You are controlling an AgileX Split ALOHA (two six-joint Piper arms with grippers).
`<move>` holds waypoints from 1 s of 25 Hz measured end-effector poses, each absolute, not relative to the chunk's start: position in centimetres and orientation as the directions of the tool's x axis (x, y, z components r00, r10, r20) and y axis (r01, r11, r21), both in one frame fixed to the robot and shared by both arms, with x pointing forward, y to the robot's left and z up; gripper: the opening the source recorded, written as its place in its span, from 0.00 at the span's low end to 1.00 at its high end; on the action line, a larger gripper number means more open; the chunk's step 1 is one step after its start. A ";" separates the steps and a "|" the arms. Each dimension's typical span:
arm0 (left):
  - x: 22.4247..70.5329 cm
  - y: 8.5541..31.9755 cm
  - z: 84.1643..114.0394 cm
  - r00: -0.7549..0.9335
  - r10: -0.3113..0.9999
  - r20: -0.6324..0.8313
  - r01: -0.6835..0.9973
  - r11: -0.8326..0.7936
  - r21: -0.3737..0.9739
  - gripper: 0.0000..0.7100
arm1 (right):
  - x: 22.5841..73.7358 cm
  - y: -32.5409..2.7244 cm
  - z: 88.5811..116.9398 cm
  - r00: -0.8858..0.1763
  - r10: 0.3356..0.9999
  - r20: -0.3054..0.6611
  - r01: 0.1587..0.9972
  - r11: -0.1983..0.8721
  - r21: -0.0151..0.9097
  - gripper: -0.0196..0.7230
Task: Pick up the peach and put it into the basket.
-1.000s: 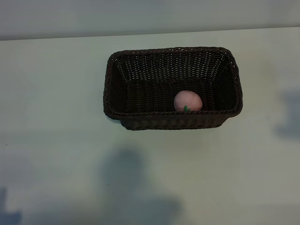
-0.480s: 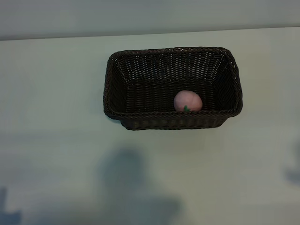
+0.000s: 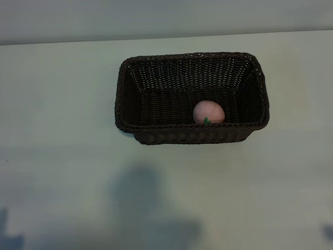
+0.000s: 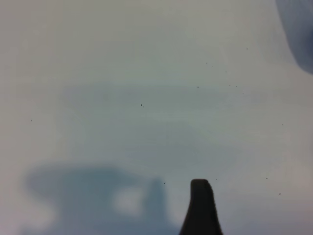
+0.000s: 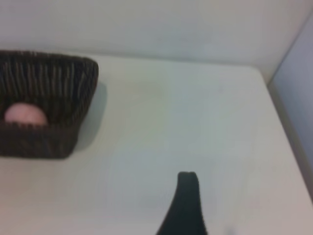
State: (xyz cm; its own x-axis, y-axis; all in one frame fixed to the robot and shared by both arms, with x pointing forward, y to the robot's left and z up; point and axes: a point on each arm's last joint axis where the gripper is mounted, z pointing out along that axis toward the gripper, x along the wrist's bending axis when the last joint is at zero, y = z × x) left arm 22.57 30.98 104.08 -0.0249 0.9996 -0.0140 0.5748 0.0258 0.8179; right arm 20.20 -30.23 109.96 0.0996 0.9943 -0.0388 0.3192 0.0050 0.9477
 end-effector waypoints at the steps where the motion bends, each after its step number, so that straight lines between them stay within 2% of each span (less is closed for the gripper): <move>1: 22.6 31.0 104.1 -0.025 1.000 -0.014 0.575 0.026 0.818 0.78 | 20.5 -30.3 109.5 0.099 0.994 -0.040 0.340 0.004 0.940 0.83; 9: 22.6 31.0 104.1 -0.025 1.000 -0.014 0.575 0.026 0.818 0.78 | 22.8 -30.2 105.4 0.084 0.996 -0.028 0.471 -0.015 0.882 0.83; 25: 22.6 31.0 104.1 -0.025 1.000 -0.014 0.575 0.026 0.818 0.78 | 23.4 -30.2 104.8 0.082 0.996 -0.029 0.469 -0.013 0.883 0.83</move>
